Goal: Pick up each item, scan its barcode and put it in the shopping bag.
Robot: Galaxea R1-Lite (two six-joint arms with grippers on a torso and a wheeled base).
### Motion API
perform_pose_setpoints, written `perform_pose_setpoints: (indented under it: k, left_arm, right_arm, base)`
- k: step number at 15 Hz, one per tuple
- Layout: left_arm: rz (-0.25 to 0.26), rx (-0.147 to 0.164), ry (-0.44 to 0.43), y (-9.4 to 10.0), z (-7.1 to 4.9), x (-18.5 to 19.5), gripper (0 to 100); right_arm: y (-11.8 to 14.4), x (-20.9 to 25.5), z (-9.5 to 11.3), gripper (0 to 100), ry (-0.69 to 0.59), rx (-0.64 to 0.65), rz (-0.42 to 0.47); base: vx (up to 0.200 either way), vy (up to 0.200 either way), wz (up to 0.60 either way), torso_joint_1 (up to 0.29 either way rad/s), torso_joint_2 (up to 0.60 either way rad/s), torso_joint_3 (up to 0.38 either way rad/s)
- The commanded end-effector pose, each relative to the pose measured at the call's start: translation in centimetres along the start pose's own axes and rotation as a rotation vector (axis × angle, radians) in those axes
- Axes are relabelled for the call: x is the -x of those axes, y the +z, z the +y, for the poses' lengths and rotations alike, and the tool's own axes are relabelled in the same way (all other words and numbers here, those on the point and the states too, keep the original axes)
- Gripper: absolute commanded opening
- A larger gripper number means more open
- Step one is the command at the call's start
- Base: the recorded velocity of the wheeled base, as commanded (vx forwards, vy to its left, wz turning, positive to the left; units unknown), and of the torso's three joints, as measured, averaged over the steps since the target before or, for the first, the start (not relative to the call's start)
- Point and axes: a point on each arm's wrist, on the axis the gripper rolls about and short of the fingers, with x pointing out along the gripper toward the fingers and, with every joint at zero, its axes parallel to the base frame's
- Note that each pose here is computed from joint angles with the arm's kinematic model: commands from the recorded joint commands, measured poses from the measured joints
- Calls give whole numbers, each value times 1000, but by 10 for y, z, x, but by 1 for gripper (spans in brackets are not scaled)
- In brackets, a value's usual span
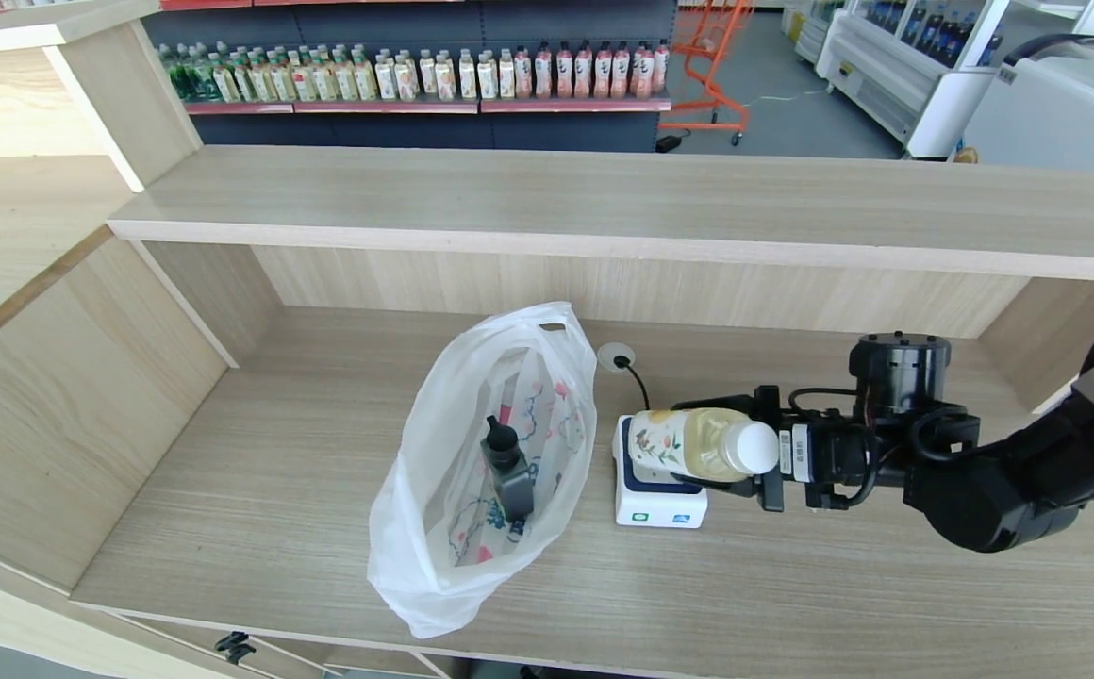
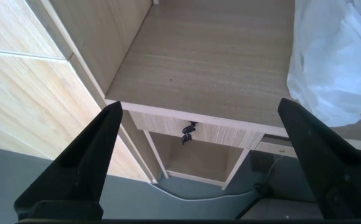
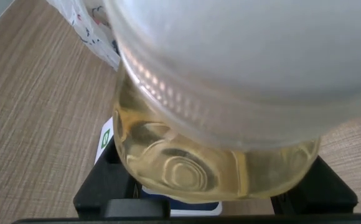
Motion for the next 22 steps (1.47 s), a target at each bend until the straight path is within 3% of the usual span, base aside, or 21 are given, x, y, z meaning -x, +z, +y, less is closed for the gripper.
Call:
perform_pose_setpoints:
  k: [1, 3, 5, 8, 10, 14, 20, 22]
  left_arm:
    - [0, 0, 0, 0, 0, 0, 100]
    - [0, 0, 0, 0, 0, 0, 100]
    - [0, 0, 0, 0, 0, 0, 100]
    - [0, 0, 0, 0, 0, 0, 100]
    - [0, 0, 0, 0, 0, 0, 100]
    - [0, 0, 0, 0, 0, 0, 100]
    - [0, -2, 0, 0, 0, 0, 100]
    - [0, 0, 0, 0, 0, 0, 100]
  right_arm:
    - [30, 11, -20, 0, -41, -5, -24]
    - [69, 31, -38, 0, -106, -127, -33]
    - [91, 50, -46, 0, -168, -288, -27]
    - [107, 66, -25, 0, -251, -590, 35]
    - [113, 71, -18, 0, -304, -724, 44]
    - [113, 72, -20, 0, -368, -830, 61]
    - [115, 75, -20, 0, -416, -884, 74]
    - [114, 75, -19, 0, -414, -892, 78]
  base:
    - [0, 0, 0, 0, 0, 0]
    - [0, 0, 0, 0, 0, 0]
    - [0, 0, 0, 0, 0, 0]
    - [0, 0, 0, 0, 0, 0]
    - [0, 0, 0, 0, 0, 0]
    - [0, 0, 0, 0, 0, 0]
    - [0, 0, 0, 0, 0, 0]
    - [0, 200, 0, -2, 0, 5]
